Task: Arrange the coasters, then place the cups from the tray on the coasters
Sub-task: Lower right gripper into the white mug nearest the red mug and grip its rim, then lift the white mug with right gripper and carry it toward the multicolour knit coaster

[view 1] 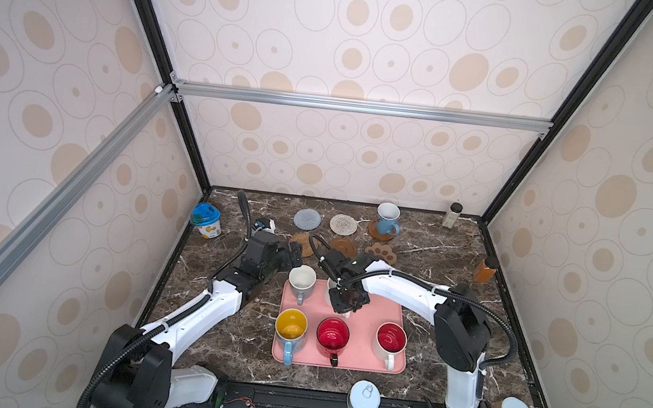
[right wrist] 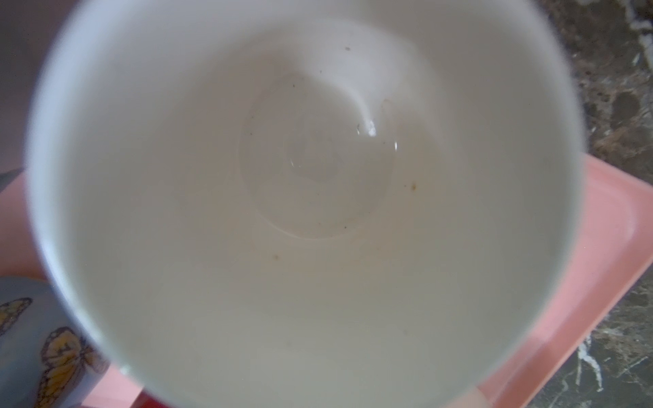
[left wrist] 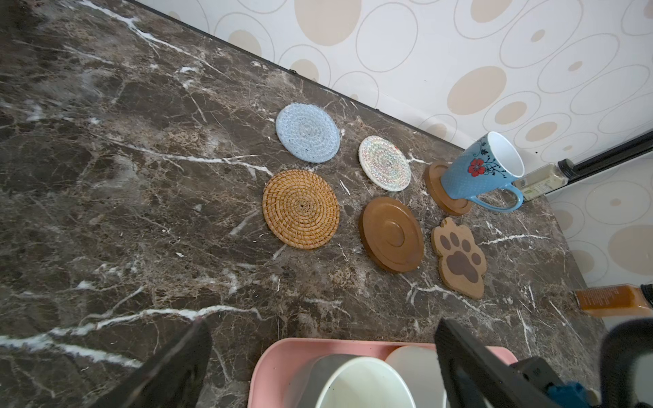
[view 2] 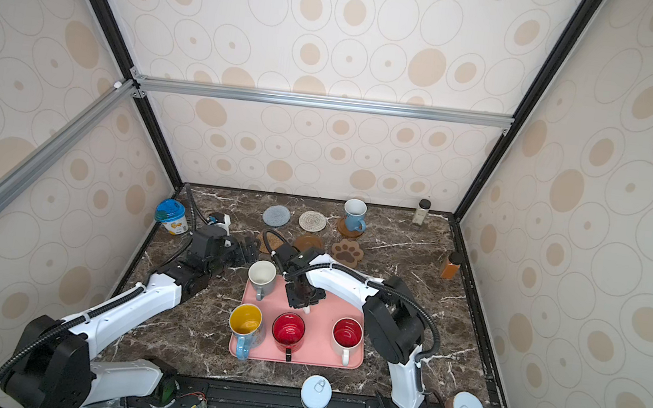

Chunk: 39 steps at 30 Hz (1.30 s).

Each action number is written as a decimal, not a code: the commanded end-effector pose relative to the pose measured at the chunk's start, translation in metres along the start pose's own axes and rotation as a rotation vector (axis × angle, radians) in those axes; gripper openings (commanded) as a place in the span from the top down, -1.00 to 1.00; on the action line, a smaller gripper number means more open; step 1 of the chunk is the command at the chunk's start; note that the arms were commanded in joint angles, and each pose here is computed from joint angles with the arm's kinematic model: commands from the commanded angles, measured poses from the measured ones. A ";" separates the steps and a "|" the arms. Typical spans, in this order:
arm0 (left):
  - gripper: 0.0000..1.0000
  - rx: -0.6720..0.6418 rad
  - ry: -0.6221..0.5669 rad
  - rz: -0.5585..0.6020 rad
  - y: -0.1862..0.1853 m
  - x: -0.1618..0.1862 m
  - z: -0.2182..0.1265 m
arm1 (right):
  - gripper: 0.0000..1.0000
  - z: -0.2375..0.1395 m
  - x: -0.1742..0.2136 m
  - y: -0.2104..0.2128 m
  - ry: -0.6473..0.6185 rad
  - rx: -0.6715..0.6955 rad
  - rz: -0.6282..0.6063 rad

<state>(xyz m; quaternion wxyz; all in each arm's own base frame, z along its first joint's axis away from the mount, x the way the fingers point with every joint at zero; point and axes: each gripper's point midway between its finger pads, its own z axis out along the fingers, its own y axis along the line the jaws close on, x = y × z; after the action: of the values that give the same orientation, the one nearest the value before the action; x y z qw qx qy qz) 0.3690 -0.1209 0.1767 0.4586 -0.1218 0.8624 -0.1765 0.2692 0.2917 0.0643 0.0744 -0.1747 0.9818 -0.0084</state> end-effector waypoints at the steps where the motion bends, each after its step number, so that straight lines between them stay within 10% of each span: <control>1: -1.00 0.010 -0.035 -0.028 -0.002 -0.010 -0.004 | 0.85 0.000 -0.004 -0.014 -0.032 0.064 0.011; 39: -1.00 0.006 -0.050 -0.022 0.000 -0.011 -0.012 | 0.91 -0.080 -0.069 -0.029 -0.294 0.006 0.078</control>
<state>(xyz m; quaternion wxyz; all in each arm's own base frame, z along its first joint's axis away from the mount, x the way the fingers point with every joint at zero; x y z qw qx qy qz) 0.3641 -0.1182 0.1805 0.4644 -0.1255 0.8582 -0.1793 0.3100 0.2859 0.1133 0.1550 -0.1510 0.9763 -0.0056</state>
